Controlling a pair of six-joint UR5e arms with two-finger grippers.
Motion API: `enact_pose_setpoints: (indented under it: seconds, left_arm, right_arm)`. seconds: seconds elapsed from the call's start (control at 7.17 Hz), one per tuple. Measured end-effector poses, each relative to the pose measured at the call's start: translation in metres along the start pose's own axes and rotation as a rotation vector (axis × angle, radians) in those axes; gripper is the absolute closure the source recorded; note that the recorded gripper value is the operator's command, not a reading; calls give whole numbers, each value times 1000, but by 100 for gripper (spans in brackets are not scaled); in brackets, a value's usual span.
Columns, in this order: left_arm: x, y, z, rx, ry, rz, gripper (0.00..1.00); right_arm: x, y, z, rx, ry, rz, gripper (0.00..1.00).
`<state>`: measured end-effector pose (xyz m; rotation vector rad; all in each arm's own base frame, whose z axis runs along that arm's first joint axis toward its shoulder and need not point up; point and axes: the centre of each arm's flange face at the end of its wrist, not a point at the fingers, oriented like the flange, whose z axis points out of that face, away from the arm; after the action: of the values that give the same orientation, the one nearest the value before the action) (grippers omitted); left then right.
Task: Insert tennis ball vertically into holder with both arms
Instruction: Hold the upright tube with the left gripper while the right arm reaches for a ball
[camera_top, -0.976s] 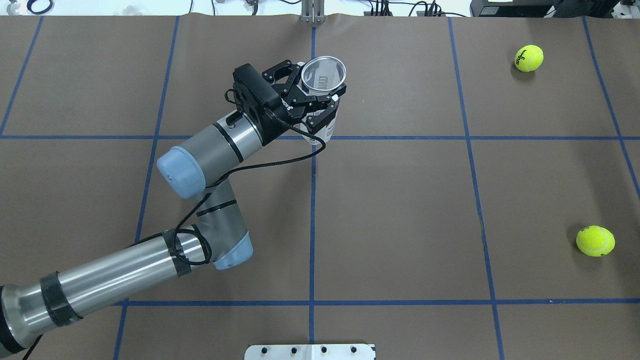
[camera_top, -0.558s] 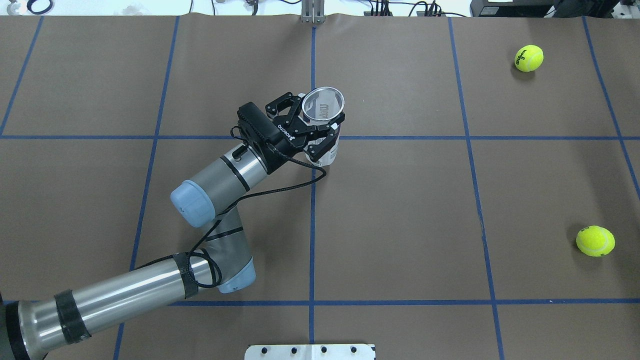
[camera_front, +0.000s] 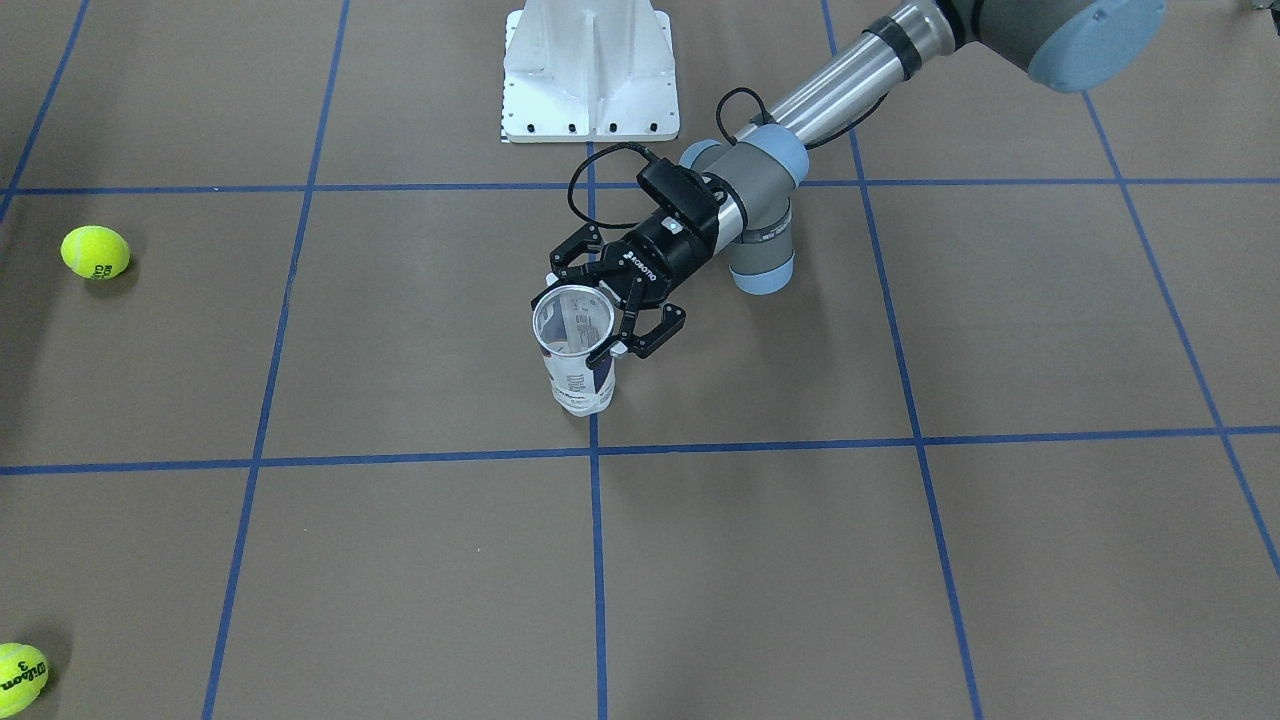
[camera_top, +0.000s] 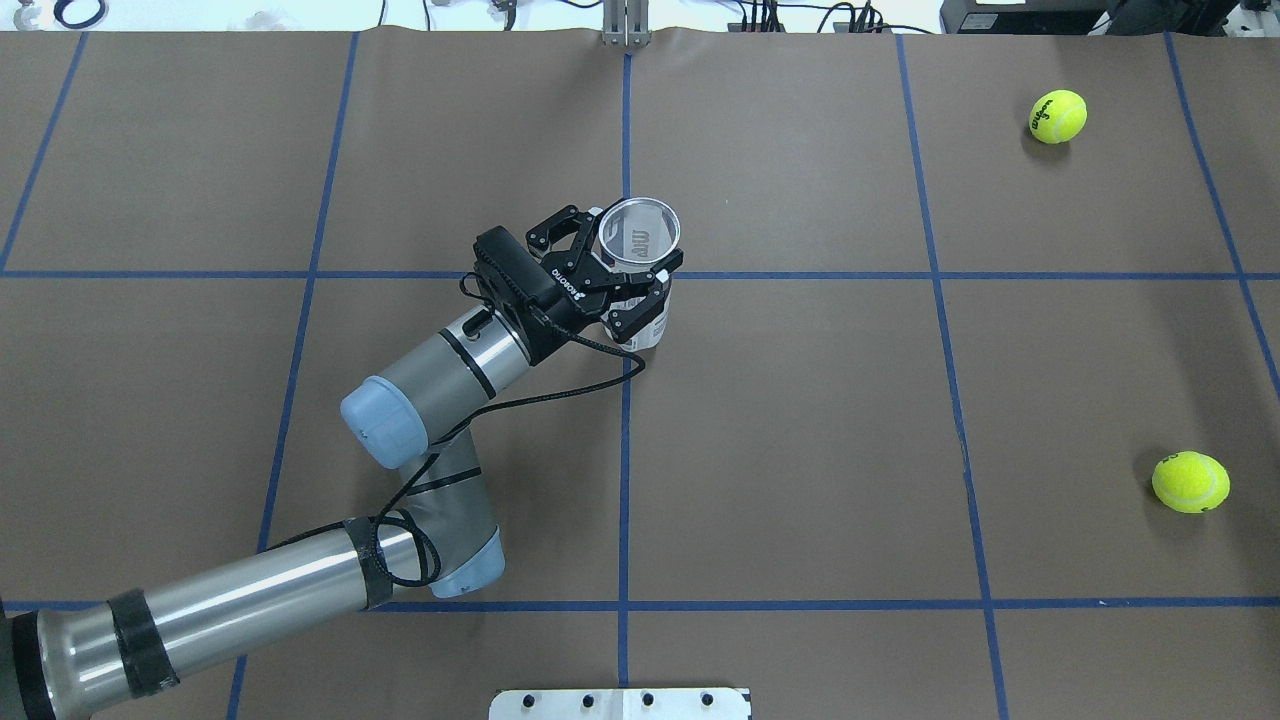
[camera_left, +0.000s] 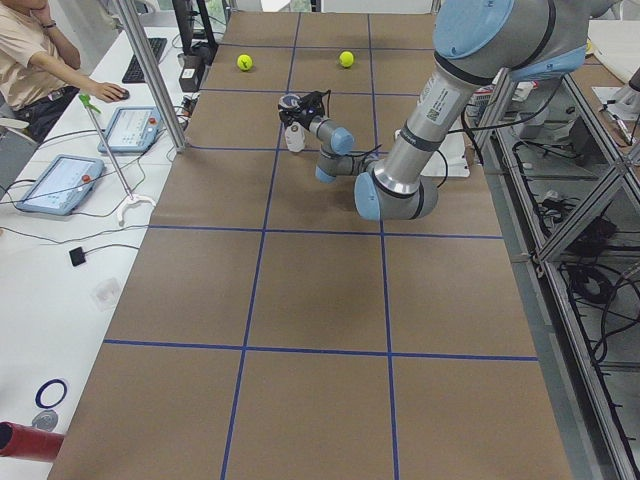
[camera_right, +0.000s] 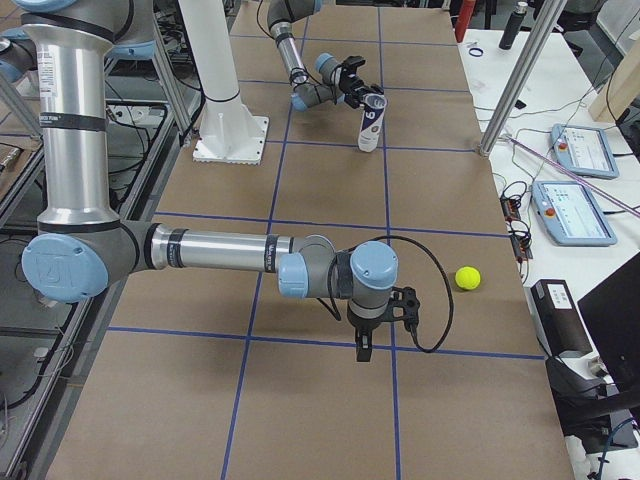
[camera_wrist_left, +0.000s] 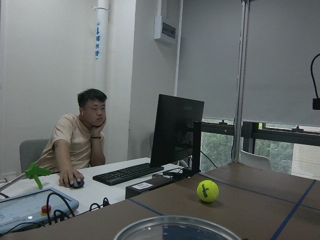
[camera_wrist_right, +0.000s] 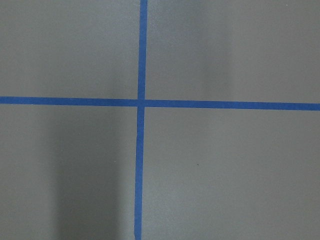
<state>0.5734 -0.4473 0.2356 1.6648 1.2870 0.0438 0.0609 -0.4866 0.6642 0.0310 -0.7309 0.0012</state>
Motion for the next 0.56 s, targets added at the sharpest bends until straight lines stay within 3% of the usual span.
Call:
enact_pose_setpoints:
  seconds: [0.28,0.56]
  left_arm:
    - [-2,5,-4,-10,-2,10,2]
    - [-1,6,-4,-12,-2,13,2]
  right_arm:
    - [-1,0,0,1,0,-1,0]
    - [-1,0,-1,3,0,-3,0]
